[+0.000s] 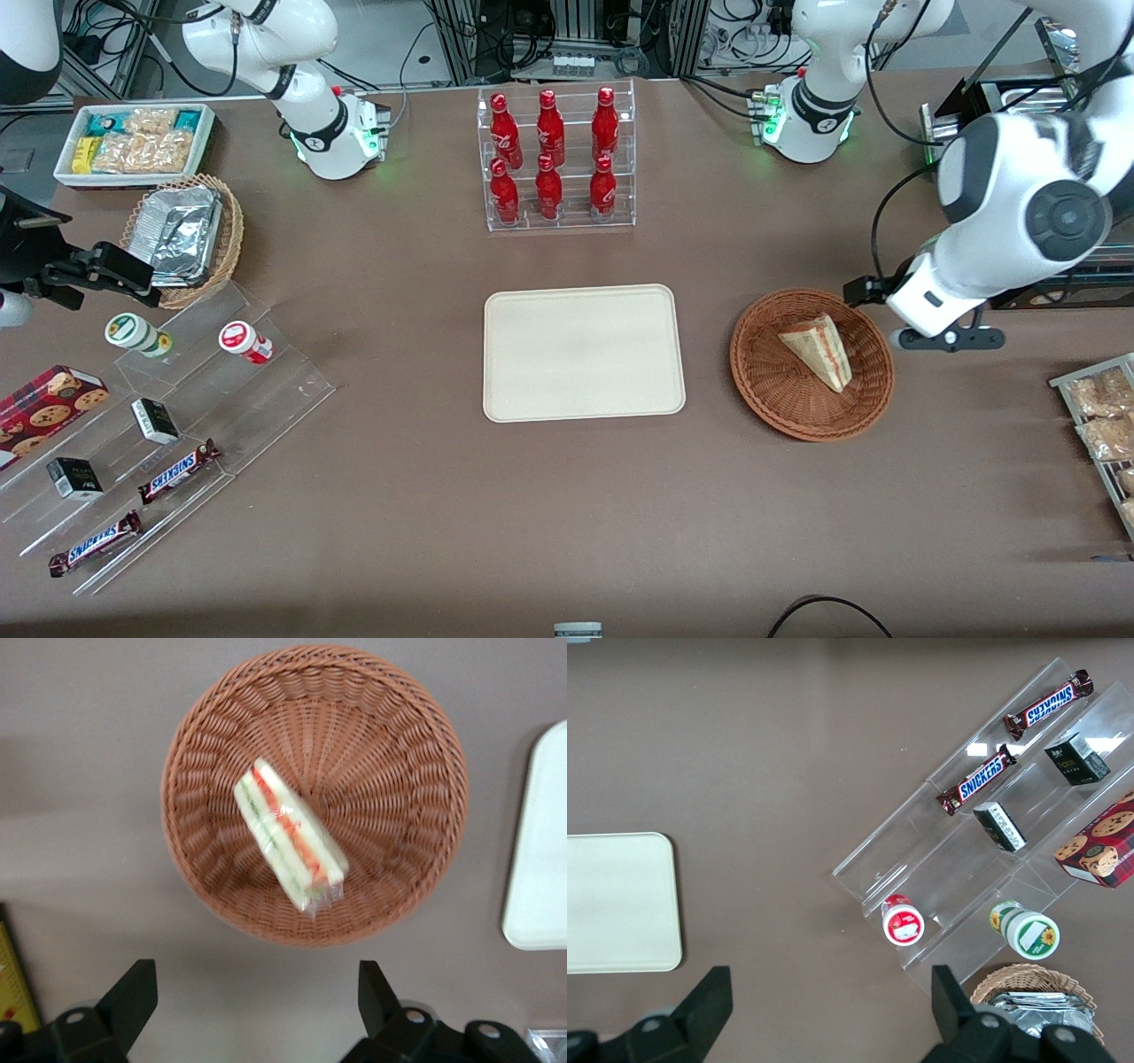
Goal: Place sandwich from basket to tray
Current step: 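Move the left gripper over the sandwich in the wicker basket, then lower the left gripper and close it on the sandwich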
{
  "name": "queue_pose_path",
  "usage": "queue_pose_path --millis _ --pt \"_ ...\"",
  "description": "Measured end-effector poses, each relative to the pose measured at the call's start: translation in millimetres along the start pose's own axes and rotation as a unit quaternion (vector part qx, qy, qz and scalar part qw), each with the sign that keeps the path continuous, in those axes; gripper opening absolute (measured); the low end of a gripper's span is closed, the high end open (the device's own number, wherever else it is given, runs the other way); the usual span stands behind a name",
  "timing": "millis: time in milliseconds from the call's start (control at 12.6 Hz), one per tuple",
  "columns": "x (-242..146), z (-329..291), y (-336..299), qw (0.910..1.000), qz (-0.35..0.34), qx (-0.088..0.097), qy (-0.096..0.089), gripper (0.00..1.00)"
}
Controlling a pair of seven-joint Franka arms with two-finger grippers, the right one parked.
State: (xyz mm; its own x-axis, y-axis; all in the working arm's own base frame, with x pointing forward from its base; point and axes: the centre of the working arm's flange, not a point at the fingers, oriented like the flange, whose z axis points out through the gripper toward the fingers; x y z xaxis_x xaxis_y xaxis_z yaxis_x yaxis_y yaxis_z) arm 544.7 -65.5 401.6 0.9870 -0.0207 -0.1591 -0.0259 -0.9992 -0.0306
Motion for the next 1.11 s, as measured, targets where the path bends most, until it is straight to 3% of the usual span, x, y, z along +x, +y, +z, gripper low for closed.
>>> queue_pose_path --millis 239,398,477,636,875,1114 --pt "-4 53 2 0.9980 -0.044 -0.009 0.043 1.00" --pt "-8 69 9 0.9919 -0.118 -0.014 0.045 1.00" --pt "-10 71 13 0.9855 -0.163 -0.015 0.043 1.00" --pt "-10 73 17 0.9637 -0.262 -0.021 0.045 1.00" --pt "-11 80 20 0.9342 -0.352 -0.031 0.052 1.00" --pt "-8 100 22 0.9214 -0.383 -0.038 0.055 1.00"
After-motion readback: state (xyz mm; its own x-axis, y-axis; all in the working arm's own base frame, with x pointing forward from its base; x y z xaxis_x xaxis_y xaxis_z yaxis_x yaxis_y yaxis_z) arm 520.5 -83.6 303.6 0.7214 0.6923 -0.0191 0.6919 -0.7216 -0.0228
